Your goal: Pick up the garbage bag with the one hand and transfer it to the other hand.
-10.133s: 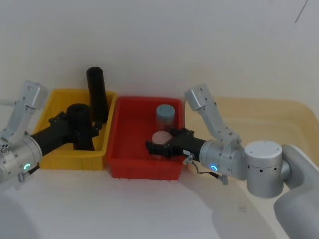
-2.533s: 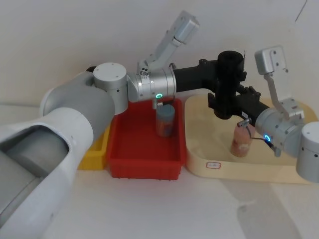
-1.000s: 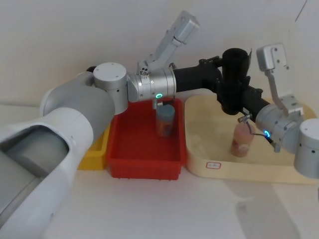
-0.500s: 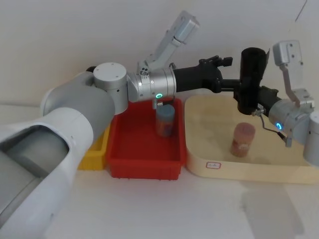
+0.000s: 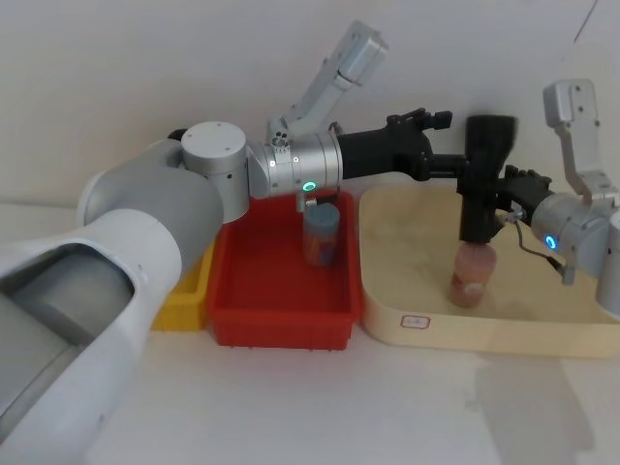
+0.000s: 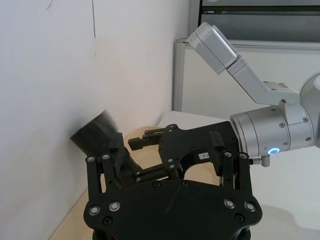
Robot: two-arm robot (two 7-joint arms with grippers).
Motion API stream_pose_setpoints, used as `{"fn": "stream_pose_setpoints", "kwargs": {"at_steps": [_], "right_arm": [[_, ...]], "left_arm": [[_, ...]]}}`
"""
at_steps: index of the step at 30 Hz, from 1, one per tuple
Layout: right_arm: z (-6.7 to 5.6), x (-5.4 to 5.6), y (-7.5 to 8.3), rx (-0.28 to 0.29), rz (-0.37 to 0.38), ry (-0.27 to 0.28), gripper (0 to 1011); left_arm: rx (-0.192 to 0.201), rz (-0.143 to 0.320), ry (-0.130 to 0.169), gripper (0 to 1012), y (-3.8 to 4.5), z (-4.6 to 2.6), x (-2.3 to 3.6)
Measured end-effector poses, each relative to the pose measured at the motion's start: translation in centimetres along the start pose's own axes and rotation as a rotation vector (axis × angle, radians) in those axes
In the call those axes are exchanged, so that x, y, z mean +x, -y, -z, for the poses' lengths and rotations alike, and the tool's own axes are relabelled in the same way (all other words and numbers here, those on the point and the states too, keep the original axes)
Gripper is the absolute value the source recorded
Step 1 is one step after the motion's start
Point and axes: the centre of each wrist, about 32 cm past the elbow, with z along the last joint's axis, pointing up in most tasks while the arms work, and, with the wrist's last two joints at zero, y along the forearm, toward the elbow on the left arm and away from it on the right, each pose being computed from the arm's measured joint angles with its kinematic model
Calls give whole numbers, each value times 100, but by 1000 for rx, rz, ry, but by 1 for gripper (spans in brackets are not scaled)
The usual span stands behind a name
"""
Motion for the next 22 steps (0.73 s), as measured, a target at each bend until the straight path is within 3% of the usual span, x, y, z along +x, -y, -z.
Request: {"fn": "stream_pose_setpoints", "kwargs": {"at_steps": [9,22], "right_arm": [[1,25,-11,-7,6,-8,1001],[1,39,-19,-10,9,-14,1001]], "left_arm": [[0,0,0,1001,0,0,0],[0,0,0,1001,0,0,0]]}}
